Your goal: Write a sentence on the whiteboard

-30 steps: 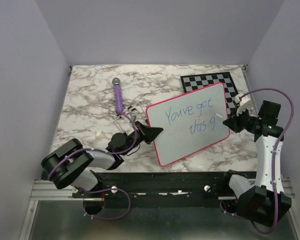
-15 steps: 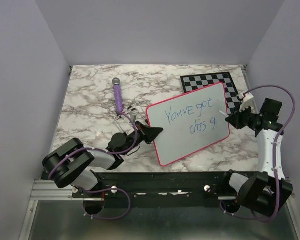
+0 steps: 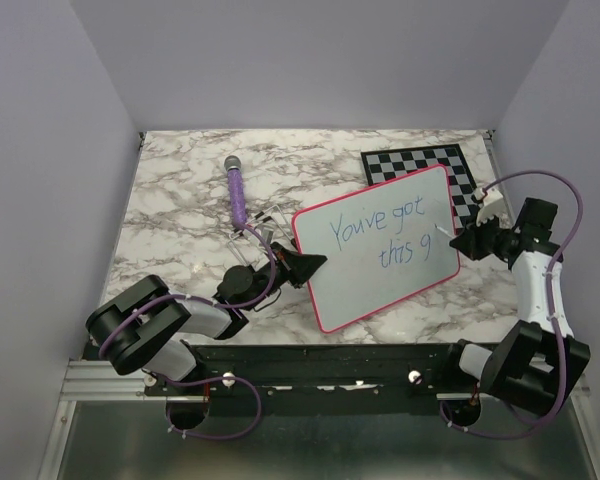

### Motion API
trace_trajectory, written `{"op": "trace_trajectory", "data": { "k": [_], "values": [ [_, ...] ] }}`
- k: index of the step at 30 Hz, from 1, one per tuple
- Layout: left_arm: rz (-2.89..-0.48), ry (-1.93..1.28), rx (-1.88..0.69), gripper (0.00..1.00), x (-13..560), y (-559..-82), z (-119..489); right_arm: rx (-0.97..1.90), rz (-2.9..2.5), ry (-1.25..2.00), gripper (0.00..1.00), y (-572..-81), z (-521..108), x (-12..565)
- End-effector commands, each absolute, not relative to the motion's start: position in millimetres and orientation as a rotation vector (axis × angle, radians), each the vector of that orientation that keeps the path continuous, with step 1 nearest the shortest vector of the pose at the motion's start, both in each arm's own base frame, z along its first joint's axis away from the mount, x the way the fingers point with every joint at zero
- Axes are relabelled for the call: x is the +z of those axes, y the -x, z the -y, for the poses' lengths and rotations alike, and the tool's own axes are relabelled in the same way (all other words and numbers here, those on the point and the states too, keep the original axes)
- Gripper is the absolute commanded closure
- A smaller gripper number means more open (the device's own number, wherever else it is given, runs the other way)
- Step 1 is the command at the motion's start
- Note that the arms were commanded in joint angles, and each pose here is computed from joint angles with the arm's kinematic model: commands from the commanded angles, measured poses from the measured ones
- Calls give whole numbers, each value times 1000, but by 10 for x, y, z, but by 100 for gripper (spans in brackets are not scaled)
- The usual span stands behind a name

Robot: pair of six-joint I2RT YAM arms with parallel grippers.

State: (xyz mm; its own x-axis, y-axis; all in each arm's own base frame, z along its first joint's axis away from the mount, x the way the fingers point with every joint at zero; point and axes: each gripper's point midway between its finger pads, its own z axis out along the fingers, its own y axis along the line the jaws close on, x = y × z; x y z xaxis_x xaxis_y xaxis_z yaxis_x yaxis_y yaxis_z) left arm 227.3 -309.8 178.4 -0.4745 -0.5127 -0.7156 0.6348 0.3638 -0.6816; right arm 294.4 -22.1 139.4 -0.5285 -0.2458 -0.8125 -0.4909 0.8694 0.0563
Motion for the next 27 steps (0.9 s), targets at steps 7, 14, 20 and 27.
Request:
{"op": "trace_trajectory", "data": {
  "k": [7, 14, 20, 27],
  "values": [
    [-1583, -231, -1323, 100, 1651, -2188, 3156, 271, -2143, 563, 99, -2821, 244, 1407],
    [-1582, -227, -1320, 100, 1649, -2192, 3143, 286, -2094, 581, 99, -2718, 134, 1538],
    [-1576, -228, -1328, 100, 1661, -2180, 3148, 347, -2165, 597, 100, -2699, 137, 1336],
    [-1574, -230, -1327, 100, 1665, -2191, 3154, 369, -2184, 596, 100, -2729, 145, 1256]
  ]
}}
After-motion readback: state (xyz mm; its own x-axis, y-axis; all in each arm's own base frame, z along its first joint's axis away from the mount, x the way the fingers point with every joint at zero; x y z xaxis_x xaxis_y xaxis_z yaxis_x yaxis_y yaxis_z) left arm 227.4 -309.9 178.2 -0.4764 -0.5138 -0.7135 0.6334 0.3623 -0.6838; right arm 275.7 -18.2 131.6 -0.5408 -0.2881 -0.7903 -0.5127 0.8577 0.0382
